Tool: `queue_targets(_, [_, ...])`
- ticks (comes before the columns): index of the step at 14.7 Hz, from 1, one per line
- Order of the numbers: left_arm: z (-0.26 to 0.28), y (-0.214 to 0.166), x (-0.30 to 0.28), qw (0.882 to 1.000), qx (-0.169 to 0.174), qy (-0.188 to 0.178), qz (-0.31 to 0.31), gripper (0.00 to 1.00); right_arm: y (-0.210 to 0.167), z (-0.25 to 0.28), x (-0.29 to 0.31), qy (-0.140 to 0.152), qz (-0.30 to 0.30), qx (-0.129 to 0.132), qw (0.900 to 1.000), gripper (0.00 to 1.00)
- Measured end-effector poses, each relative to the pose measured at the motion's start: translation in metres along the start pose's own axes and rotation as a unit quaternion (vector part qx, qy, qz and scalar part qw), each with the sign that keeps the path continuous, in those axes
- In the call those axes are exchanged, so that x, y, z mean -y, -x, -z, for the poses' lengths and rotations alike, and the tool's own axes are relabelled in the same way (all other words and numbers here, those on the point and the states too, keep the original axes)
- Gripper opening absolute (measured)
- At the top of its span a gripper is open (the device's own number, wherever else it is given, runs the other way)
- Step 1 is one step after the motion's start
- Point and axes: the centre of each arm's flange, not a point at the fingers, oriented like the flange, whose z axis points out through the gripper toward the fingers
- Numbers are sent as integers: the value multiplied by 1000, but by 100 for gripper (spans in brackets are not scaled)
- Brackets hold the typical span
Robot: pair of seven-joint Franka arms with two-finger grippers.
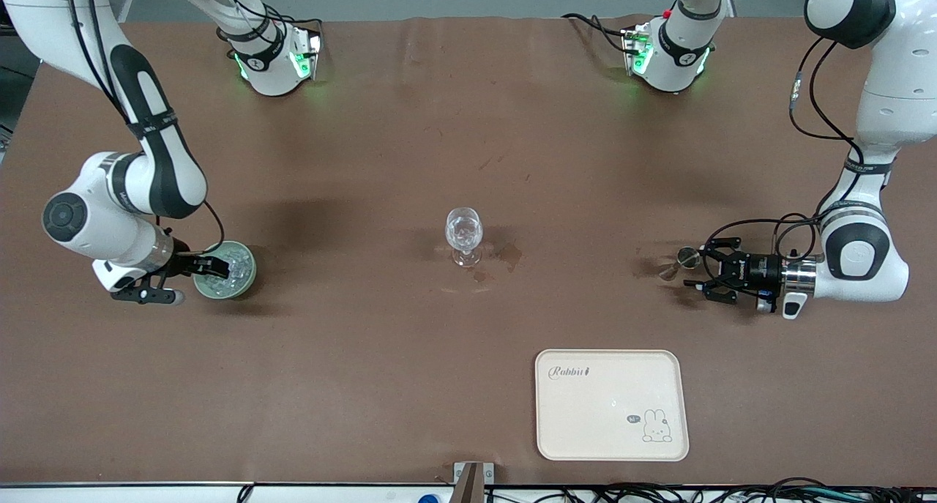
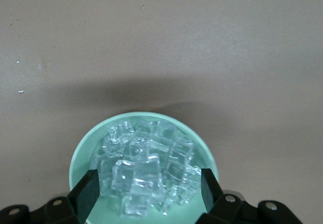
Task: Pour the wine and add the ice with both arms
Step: 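Lower the right gripper into the green bowl and grasp an ice cube, then lift the ice cube with the right gripper while the left gripper holds the jigger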
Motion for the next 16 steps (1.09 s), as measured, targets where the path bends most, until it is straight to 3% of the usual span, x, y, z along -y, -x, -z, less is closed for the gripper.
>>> queue_targets(2, [-4,-3,1,1000,6,2,4,69,4,-9,11,1,-7,5,1000,86])
queue_targets(4, [-7,-5,2,1000,9,1,6,68,6,-13,13,1,-10,8,1000,68])
queue_targets(7, [-10,-8,2,1000,15,4,10,63,11,-18,10,2,-15,15,1000,58])
queue_targets(9, [-11,-8,2,1000,18,6,11,59,14,-22,7,3,-17,21,1000,41])
queue_targets(10, [-12,-8,2,1000,18,6,11,59,16,-23,7,3,-18,25,1000,41])
queue_targets(12, [-13,-7,1,1000,20,6,10,56,18,-25,6,3,-22,29,999,23])
queue_targets(16, [-16,-5,0,1000,23,6,9,53,17,-24,6,3,-25,29,999,23])
